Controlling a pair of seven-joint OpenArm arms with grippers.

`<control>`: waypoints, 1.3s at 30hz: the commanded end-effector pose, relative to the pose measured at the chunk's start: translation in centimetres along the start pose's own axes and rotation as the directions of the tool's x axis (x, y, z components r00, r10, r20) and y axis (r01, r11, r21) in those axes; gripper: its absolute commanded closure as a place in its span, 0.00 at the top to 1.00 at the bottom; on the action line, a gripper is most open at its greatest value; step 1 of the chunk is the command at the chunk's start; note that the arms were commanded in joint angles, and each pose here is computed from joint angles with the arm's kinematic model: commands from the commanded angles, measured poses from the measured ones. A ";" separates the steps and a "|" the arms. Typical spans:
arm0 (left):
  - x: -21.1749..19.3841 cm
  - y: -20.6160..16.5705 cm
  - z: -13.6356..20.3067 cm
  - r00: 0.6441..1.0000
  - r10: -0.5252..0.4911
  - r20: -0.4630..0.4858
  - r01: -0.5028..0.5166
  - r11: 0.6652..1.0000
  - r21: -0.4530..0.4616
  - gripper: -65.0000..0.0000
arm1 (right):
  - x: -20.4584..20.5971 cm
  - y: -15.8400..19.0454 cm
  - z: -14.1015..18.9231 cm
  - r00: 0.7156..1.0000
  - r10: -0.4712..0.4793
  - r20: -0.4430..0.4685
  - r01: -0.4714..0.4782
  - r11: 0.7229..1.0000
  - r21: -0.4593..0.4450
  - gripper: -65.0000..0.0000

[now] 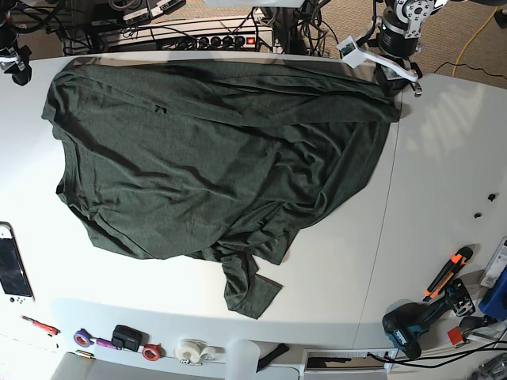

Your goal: Layout the t-shirt on the table in an organized manner, then fold the t-shirt properly

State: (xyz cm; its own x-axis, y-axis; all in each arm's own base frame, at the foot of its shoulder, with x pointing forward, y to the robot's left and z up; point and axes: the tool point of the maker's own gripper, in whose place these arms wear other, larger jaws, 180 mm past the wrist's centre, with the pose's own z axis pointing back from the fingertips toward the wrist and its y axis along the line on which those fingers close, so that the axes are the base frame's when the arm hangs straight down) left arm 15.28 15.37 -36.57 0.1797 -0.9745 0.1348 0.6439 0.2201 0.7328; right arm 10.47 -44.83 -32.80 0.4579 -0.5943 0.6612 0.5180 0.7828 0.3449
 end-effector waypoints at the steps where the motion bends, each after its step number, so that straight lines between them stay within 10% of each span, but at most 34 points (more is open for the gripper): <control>1: -0.1 1.1 0.3 1.000 -0.002 -0.002 0.002 0.999 0.040 0.30 | 1.9 0.2 0.6 0.998 0.033 0.053 -0.034 0.999 0.004 0.40; 13: 0.3 4.4 0.1 1.000 0.002 0.009 -0.004 0.981 0.194 0.29 | 5.8 1.5 1.1 0.982 0.046 0.184 -0.059 0.996 0.062 0.40; 21: 4.1 9.9 -2.3 0.977 0.096 0.189 -0.143 0.957 0.252 0.29 | 9.7 5.1 0.3 0.945 0.041 0.324 -0.103 0.979 0.177 0.40; 32: 15.0 14.9 -3.9 0.791 0.314 0.525 -0.387 0.922 0.031 0.29 | 10.2 14.8 -5.7 0.940 0.182 0.290 -0.280 0.896 0.345 0.40; 39: 19.1 18.8 -9.1 0.714 0.436 0.548 -0.465 0.880 -0.094 0.29 | 7.6 22.0 -10.1 0.896 0.397 0.200 -0.445 0.798 0.407 0.40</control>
State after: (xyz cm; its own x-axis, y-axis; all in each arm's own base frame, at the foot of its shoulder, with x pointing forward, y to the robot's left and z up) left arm 36.72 1.12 -28.19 0.0435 -0.6392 0.7678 0.5889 0.6372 0.4972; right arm 32.04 -33.13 -28.93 0.5235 -0.1985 0.8286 -0.0771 0.9574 0.2781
